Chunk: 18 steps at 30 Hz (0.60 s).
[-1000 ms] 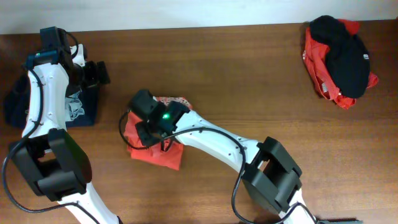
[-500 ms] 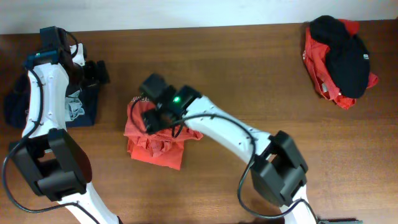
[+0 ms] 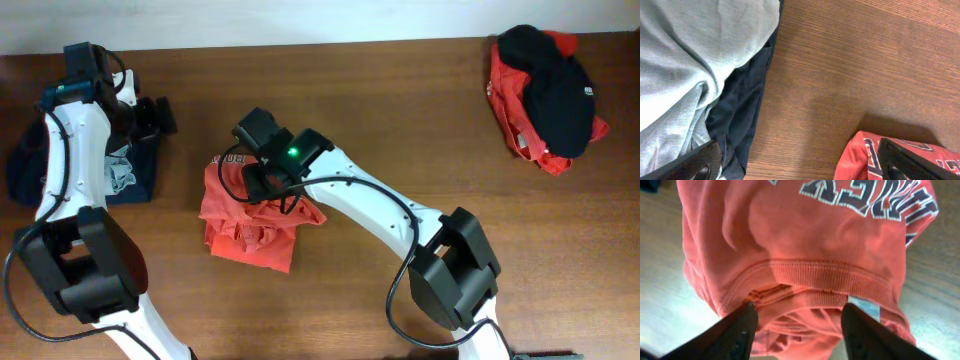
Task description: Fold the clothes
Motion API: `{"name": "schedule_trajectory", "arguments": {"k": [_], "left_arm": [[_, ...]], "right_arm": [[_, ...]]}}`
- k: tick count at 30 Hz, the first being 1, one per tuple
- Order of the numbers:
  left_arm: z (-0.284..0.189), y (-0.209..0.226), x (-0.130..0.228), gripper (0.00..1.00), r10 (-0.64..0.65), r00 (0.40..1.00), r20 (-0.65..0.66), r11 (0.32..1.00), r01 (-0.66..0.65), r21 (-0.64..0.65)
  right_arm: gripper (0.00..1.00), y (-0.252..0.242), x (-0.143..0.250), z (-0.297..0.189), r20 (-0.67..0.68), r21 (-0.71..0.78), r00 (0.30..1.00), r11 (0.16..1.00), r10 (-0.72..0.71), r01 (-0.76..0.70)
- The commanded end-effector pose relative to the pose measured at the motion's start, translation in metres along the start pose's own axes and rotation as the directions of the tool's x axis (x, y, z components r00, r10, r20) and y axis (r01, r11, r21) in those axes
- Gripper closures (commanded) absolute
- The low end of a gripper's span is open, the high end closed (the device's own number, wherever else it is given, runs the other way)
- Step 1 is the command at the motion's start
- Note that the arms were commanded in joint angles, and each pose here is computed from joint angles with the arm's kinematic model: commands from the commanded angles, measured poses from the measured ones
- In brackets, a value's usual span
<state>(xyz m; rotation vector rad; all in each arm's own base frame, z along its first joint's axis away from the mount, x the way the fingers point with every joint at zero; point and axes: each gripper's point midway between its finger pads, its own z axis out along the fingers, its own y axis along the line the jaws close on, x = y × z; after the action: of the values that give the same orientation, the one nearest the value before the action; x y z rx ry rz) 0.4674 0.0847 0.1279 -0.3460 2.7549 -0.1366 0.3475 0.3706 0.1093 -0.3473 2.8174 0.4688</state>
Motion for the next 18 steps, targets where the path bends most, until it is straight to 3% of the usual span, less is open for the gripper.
{"name": "schedule_trajectory", "arguments": {"k": [1,9,13,15,18], "left_arm": [[-0.021,-0.007,-0.012,0.01,0.006,0.998,0.059,1.0,-0.007,0.016],[-0.021,-0.007,-0.012,0.01,0.006,0.998,0.059,1.0,-0.007,0.016],[-0.021,-0.007,-0.011,0.01,0.005,0.998,0.057,1.0,-0.006,0.016],[-0.021,-0.007,-0.011,0.01,0.005,0.999,0.054,1.0,-0.006,0.016],[-0.021,-0.007,-0.01,0.01,0.005,0.999,0.052,1.0,-0.006,0.016]], "right_arm": [[0.42,-0.006,0.004,0.009,-0.006,0.036,0.998,0.998,0.058,-0.058],[0.42,-0.016,0.011,0.032,-0.037,0.077,0.996,0.994,0.08,-0.077],[0.47,-0.02,0.016,0.042,-0.058,0.094,0.994,0.992,0.094,-0.088],[0.55,-0.021,0.016,0.044,-0.061,0.097,0.994,0.991,0.095,-0.089],[0.76,-0.021,0.017,0.044,-0.062,0.097,0.994,0.991,0.094,-0.088]]}}
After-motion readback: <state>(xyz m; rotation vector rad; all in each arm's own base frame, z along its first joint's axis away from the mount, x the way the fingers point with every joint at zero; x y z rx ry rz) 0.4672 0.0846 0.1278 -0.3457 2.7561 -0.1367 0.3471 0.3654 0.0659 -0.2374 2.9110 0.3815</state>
